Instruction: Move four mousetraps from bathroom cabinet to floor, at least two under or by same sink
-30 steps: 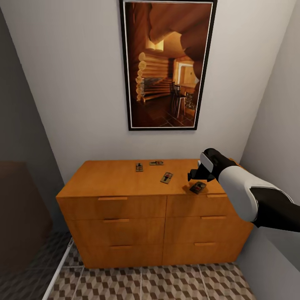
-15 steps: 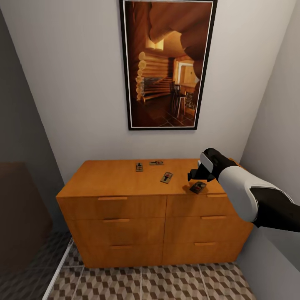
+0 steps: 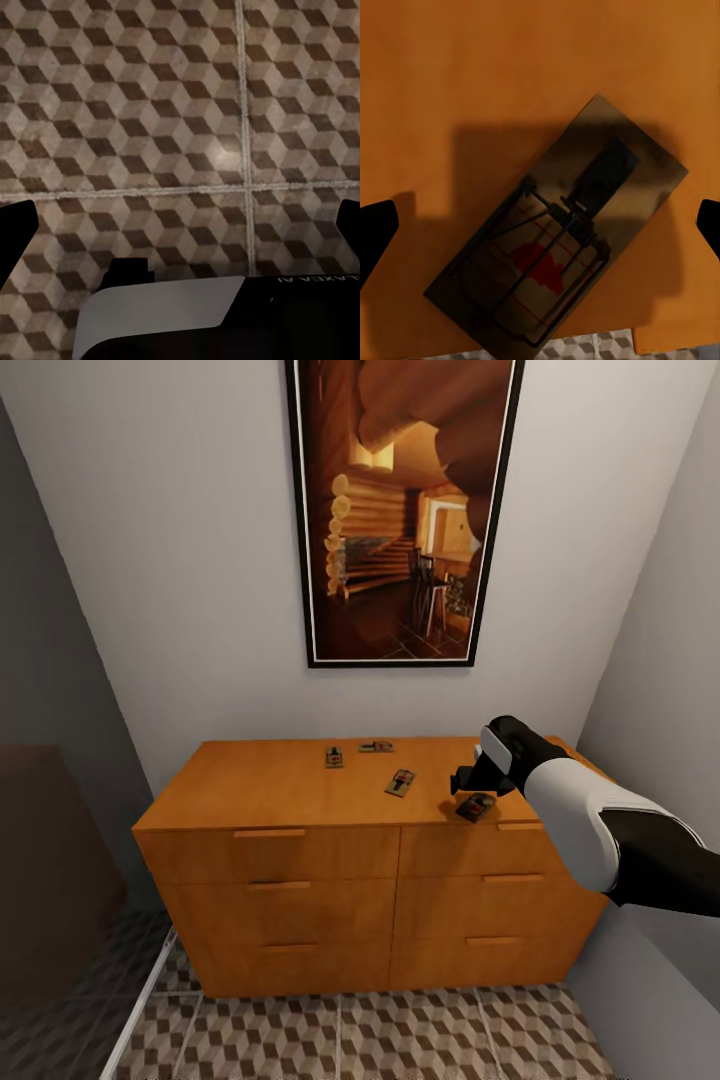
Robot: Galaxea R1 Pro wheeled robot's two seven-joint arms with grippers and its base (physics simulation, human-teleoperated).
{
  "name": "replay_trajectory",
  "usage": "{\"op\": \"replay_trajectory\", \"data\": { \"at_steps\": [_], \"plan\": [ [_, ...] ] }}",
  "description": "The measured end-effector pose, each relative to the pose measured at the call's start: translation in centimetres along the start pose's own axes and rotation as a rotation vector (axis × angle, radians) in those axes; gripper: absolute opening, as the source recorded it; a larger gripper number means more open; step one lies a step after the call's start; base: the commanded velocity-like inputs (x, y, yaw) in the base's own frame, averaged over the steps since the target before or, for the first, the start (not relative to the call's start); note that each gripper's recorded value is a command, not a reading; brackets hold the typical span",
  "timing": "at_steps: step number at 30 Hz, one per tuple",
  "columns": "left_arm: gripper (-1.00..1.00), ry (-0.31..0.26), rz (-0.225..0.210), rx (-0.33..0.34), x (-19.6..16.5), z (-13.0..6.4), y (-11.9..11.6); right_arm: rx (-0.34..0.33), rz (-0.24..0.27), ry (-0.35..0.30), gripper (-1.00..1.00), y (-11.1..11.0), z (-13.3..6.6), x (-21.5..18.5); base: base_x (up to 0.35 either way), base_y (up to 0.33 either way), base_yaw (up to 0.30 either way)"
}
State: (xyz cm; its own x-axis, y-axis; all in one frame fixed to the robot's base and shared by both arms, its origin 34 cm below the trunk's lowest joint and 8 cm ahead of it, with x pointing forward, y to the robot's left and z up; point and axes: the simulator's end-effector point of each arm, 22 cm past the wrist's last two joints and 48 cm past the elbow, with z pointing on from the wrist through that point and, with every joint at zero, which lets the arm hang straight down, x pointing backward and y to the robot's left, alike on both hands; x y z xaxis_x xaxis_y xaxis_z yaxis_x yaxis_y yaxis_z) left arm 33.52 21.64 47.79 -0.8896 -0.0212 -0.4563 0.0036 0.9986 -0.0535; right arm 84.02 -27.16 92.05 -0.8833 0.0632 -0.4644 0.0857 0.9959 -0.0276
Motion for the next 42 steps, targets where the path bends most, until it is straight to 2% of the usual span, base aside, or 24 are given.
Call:
{"op": "replay_trajectory", "data": {
  "at_steps": [11, 42],
  "plan": [
    [1.0, 0.012, 0.0, 0.0, 0.5, 0.0, 0.0, 0.001, -0.001, 0.014, 1.0, 0.0, 0.8, 0.3, -0.056, 0.0, 0.0],
    [1.0, 0.016, 0.0, 0.0, 0.6, 0.0, 0.0, 0.002, -0.002, 0.019, 1.0, 0.0, 1.1, 0.5, -0.008, 0.0, 0.0]
  ]
}}
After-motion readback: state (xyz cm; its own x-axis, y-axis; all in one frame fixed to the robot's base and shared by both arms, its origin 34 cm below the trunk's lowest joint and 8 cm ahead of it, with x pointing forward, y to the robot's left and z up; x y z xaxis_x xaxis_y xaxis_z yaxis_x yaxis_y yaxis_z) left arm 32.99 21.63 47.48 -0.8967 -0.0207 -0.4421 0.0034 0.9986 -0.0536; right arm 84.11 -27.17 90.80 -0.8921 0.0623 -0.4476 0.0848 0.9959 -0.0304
